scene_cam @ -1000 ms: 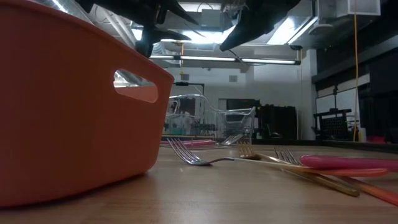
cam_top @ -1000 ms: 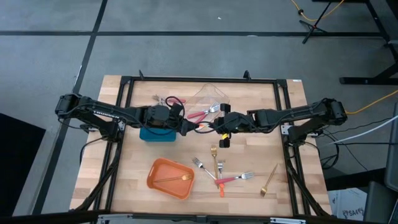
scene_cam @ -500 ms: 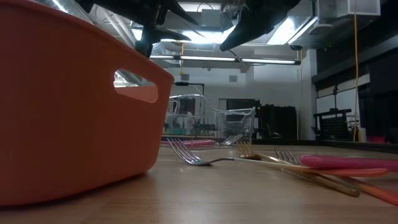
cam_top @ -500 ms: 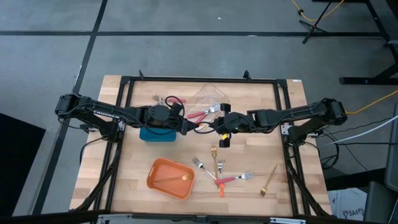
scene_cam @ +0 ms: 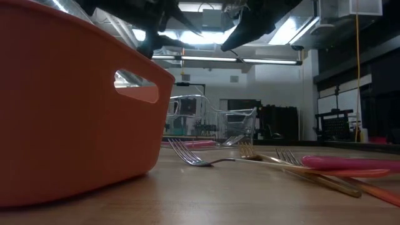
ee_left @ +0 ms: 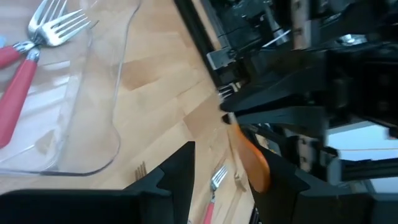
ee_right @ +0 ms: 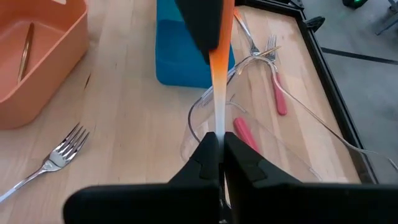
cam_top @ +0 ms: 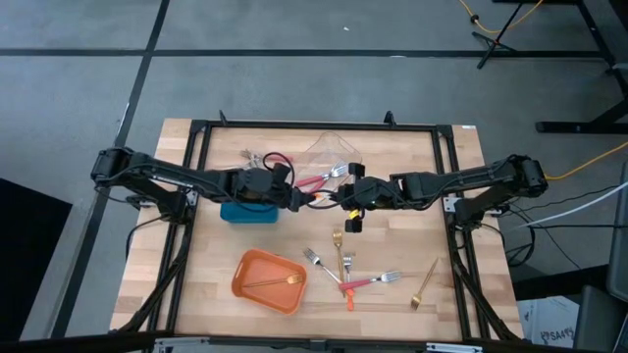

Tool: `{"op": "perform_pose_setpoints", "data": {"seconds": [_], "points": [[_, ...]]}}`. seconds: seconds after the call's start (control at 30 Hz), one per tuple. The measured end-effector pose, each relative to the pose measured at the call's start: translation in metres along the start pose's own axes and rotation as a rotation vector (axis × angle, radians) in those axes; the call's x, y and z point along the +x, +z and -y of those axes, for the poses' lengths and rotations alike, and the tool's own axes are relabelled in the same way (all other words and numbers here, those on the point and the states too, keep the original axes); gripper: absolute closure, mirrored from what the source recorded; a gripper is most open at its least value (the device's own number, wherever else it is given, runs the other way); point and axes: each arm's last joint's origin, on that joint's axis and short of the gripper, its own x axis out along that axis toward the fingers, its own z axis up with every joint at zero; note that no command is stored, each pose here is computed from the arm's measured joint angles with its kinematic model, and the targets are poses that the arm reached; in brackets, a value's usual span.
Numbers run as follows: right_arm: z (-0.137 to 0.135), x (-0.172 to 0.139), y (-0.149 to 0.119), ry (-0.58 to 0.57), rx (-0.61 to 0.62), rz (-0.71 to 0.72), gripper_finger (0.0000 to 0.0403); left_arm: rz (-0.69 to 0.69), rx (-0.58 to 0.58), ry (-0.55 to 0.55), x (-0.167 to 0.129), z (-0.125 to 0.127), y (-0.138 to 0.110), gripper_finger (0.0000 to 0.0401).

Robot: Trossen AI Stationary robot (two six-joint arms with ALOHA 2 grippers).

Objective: Sort silverware by color (type)
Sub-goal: Put the orange fork into the blue bin

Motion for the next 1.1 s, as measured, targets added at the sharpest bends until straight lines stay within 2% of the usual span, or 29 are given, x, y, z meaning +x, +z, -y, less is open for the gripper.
{"op": "perform_pose_setpoints", "data": {"seconds": [0.53,1.1], "points": [[-0.0009,0.0003,-0.0045,0.012,0.012,-0.039,0.0402,0.033,-0.029,-0.008,0.0088,-0.0015,-0.0014,0.0273],[-0.0011,0.0003,-0.006,0.014,0.009,-0.052,0.0402,0.033,-0.029,-0.007,0.0088,-0.0017,-0.0013,0.0339]]}}
